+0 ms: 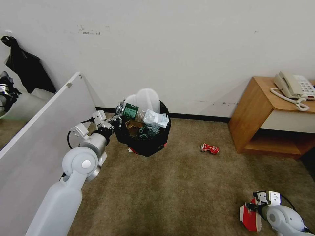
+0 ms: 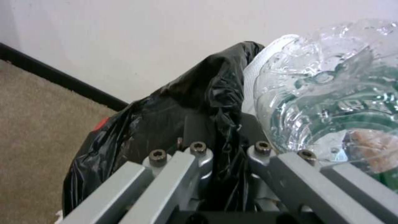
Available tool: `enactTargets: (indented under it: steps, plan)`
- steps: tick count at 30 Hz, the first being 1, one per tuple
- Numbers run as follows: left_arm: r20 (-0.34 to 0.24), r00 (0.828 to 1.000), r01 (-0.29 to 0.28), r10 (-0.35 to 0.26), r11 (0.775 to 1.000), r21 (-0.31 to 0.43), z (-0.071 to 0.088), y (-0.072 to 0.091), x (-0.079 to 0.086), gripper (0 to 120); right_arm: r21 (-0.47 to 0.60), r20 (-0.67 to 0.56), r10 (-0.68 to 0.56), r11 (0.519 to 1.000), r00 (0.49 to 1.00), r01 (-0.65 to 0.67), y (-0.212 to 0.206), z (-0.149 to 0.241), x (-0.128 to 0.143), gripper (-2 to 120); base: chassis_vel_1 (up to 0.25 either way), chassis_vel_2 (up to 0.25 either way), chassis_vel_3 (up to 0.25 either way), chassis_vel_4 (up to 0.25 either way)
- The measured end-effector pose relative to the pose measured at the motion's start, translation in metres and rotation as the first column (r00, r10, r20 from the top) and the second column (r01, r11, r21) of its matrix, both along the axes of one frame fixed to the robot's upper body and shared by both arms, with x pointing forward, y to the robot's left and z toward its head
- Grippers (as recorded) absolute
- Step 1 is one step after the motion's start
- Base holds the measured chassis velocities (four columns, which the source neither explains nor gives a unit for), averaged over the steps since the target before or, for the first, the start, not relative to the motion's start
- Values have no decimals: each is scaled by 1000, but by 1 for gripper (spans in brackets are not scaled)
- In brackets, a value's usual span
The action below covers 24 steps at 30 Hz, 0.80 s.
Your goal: Pick up the trash bin, then pick up the garbage from the floor and place it into the trash bin.
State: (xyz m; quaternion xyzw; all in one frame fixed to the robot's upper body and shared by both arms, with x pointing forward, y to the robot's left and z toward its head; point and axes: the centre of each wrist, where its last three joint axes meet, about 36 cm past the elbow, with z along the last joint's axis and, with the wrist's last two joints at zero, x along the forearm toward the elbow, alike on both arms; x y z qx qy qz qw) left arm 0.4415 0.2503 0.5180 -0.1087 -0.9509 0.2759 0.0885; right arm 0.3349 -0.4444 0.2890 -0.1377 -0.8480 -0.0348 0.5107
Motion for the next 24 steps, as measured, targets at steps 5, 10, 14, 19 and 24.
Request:
enactTargets:
  steps: [5, 10, 14, 19, 24]
  plan:
    - [1, 1000, 1, -1, 1000, 0, 0, 0, -1, 4, -1, 11, 2, 1000, 1000, -2, 0, 2, 2, 13, 0, 0, 0, 0]
    - [-1, 1000, 1, -1, 1000, 2, 0, 0, -1, 4, -3, 37, 12, 1000, 999, -12, 3, 8, 7, 0, 0, 0, 0, 0]
    - [-3, 1000, 1, -1, 1000, 2, -1, 0, -2, 4, -5, 57, 20, 1000, 998, -19, 5, 12, 10, 0, 0, 0, 0, 0]
    - [-12, 1000, 1, -1, 1000, 0, -2, -2, -2, 4, -19, 124, 55, 998, 991, -53, 13, 23, 18, 0, 0, 0, 0, 0]
    - [-18, 1000, 1, -1, 1000, 0, -2, -2, -2, 4, -20, 186, 86, 996, 979, -84, 23, 40, 27, 0, 0, 0, 0, 0]
